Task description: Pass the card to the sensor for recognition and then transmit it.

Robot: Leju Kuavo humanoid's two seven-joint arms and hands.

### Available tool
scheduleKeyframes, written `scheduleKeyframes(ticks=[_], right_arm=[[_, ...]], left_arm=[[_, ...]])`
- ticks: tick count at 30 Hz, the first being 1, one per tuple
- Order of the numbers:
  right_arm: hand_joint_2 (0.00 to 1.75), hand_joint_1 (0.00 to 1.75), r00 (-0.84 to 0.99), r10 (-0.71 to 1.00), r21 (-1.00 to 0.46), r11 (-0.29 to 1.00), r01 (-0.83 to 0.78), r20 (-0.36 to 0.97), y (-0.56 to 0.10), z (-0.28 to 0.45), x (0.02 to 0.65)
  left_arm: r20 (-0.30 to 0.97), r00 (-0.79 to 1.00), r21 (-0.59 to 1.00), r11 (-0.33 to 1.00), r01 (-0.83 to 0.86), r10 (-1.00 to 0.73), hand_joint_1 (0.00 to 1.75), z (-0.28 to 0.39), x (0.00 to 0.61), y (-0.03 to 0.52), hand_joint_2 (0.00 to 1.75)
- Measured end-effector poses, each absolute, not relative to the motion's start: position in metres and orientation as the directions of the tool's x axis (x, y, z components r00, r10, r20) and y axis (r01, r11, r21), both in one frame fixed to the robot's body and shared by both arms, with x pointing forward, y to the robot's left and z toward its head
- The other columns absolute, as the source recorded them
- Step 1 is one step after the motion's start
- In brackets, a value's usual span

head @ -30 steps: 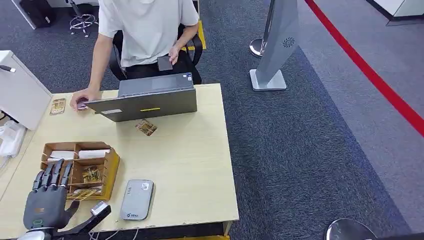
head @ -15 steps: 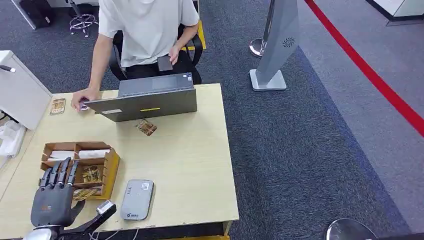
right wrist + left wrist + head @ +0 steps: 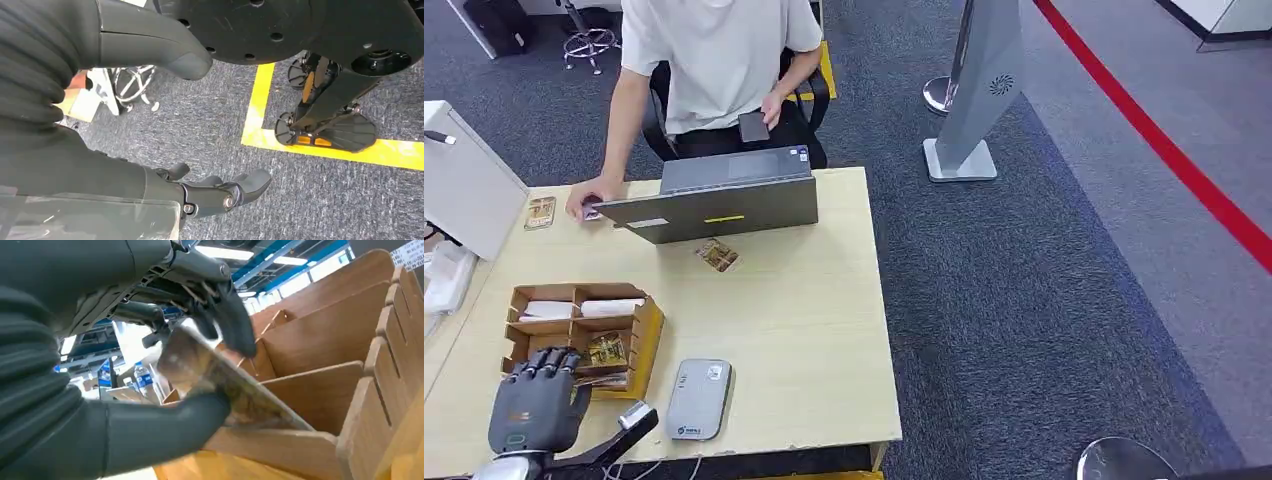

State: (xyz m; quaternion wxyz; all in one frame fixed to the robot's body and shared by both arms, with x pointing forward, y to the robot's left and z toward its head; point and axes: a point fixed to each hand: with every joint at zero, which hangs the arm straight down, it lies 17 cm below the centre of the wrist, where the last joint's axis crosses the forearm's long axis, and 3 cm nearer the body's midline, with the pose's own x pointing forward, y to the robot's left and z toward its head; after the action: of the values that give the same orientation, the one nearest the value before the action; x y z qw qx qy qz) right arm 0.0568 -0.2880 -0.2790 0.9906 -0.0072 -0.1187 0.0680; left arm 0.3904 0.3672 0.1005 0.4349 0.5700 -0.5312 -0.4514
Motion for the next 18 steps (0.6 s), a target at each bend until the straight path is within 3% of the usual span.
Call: scheduleKeyframes(ticks=[18], right_arm=[[1.75,0.00,0.962,0.142,-0.030,0.990,-0.138,0.234,-0.2877,-0.2790,0.0562]], left_arm=[[-0.055,0.025,0.980,-0.058,-0.188,-0.998,1.75,0.0962,0.3905,0.3707,1.75]])
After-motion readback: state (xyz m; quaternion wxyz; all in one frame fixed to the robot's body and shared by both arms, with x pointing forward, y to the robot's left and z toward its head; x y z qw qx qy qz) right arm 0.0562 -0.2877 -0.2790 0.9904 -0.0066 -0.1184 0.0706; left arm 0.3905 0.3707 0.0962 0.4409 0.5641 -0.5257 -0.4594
